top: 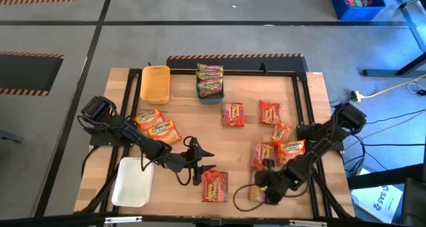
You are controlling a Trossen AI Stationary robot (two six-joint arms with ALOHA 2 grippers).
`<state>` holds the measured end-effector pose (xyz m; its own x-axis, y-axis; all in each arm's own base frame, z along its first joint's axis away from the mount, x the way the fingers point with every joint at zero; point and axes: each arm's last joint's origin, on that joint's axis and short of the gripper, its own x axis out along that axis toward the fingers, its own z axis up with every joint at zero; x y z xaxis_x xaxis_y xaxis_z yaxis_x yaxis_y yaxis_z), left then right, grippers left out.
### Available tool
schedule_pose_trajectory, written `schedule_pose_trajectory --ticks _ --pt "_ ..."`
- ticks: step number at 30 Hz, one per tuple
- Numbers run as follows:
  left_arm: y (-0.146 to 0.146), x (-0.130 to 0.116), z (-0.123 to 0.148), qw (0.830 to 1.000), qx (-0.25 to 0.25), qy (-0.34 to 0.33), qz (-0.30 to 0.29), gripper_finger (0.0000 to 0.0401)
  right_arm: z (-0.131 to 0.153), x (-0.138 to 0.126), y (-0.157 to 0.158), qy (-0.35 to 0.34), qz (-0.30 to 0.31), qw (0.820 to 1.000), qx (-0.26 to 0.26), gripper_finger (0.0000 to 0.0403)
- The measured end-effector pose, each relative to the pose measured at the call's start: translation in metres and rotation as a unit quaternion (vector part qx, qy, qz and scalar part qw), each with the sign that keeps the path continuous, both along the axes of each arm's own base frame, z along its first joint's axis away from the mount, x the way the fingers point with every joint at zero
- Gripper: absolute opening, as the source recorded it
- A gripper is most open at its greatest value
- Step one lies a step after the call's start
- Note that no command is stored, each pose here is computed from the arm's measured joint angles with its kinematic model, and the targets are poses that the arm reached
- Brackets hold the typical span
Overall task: Sort Maruchan noodles
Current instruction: Put the green noodle pack into the blue bin
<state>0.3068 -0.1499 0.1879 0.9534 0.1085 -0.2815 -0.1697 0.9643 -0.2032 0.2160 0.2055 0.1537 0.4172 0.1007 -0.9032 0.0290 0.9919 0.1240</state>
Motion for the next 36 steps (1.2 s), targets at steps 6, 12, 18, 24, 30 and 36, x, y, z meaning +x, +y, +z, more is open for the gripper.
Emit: schedule_pose_trajectory --ticks 6,12,18,24,30,36 --pt "0.001 0.001 0.0 1.0 -0.001 -0.002 0.002 0.0209 0.001 0.02 -0.02 -0.042 -0.008 0.997 -0.057 0.0078" --pt "0.005 0.003 0.001 1.0 -0.003 -0.005 0.008 0.0209 0.002 0.036 -0.042 -0.07 -0.037 0.991 -0.11 0.0078" --pt "0.003 0.006 -0.005 1.0 -0.009 -0.011 0.002 0.0209 0.011 0.048 -0.051 -0.087 -0.014 0.989 -0.115 0.0078" --pt "0.002 0.026 -0.025 0.999 -0.02 -0.027 -0.027 0.0209 0.033 0.017 -0.019 -0.078 0.046 0.992 -0.093 0.0078" --pt "-0.002 0.074 -0.035 0.997 -0.036 -0.009 -0.075 0.0208 0.036 -0.033 0.014 -0.028 0.062 0.997 -0.045 0.0078" --pt "-0.006 0.111 -0.046 0.993 -0.035 0.078 -0.083 0.0208 0.035 -0.061 0.037 -0.015 0.028 0.999 0.009 0.0089"
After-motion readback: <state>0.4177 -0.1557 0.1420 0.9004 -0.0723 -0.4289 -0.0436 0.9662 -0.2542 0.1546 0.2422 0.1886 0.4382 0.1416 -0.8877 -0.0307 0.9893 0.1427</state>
